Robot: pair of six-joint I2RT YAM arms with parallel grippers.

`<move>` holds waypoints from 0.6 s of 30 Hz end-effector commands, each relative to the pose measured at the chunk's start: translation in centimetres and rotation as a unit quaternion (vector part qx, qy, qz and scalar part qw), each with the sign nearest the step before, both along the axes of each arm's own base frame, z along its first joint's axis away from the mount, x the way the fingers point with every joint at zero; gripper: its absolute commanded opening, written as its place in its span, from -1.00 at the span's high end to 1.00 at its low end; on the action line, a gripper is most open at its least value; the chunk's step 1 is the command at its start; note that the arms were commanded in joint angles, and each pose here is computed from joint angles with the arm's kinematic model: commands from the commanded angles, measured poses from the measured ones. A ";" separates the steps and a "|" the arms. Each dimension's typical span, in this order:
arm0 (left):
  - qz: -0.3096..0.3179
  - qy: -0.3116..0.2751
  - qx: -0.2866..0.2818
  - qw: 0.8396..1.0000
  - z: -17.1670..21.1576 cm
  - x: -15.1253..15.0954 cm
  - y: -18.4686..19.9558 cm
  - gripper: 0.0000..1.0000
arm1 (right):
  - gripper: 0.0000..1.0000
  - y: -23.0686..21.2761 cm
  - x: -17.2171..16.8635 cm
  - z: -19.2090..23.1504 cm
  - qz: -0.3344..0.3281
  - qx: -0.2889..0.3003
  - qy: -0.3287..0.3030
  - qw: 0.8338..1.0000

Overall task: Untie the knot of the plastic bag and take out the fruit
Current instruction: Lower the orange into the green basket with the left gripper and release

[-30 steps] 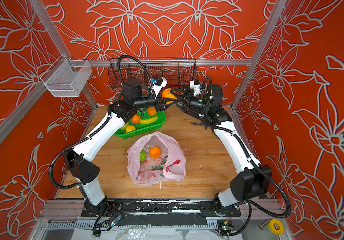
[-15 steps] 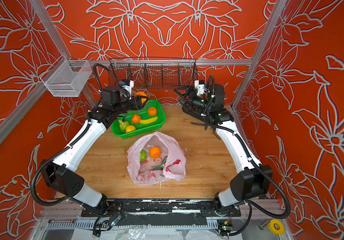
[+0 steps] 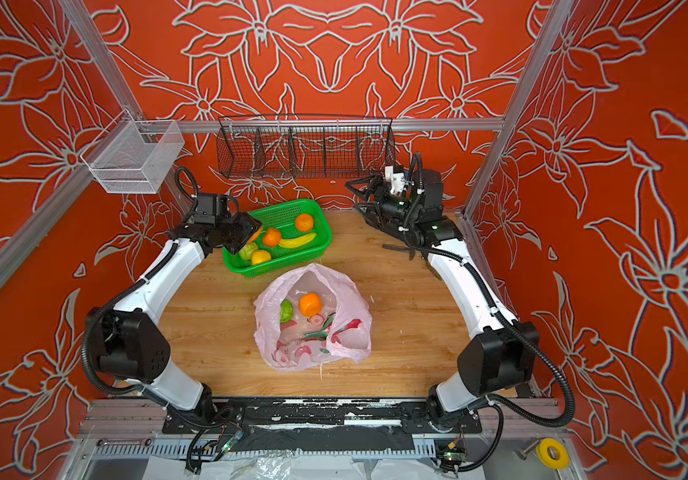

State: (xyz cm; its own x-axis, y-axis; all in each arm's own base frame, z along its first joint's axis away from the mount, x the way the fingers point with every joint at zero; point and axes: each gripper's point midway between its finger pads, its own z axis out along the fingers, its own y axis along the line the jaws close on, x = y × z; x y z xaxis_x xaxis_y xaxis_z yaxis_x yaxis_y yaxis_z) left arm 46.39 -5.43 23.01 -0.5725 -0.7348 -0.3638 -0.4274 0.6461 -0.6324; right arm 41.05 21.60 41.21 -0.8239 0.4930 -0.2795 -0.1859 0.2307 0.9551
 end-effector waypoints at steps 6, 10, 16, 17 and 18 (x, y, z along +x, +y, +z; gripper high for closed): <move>0.003 0.070 0.114 0.991 -3.5 3.2 4.8 0.02 | -0.82 -0.4 -0.9 -1.0 0.003 -0.009 0.011 1.000; -0.020 0.066 0.141 0.988 -4.7 5.7 6.1 0.01 | -0.82 -0.5 -1.6 -1.5 0.005 -0.015 0.018 1.000; -0.038 0.065 0.165 0.983 -7.0 8.4 7.5 -0.07 | -0.83 -0.9 -2.4 -1.6 -0.002 -0.025 0.020 0.999; -0.044 0.056 0.169 0.983 -7.1 9.0 7.6 -0.09 | -0.83 -1.0 -2.4 -1.7 -0.003 -0.026 0.021 0.999; -0.047 0.054 0.173 0.982 -7.5 9.4 7.8 -0.10 | -0.83 -1.0 -2.5 -1.7 -0.003 -0.026 0.022 0.999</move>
State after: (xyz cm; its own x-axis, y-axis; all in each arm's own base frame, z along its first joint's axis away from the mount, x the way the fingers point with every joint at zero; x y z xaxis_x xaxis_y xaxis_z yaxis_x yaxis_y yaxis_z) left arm 54.63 1.69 15.77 -0.6664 -0.5768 -0.4725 -0.4557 0.8166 -0.3543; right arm 39.44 21.05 39.08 -0.8404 0.4813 -0.2493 -0.1268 0.2725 0.9538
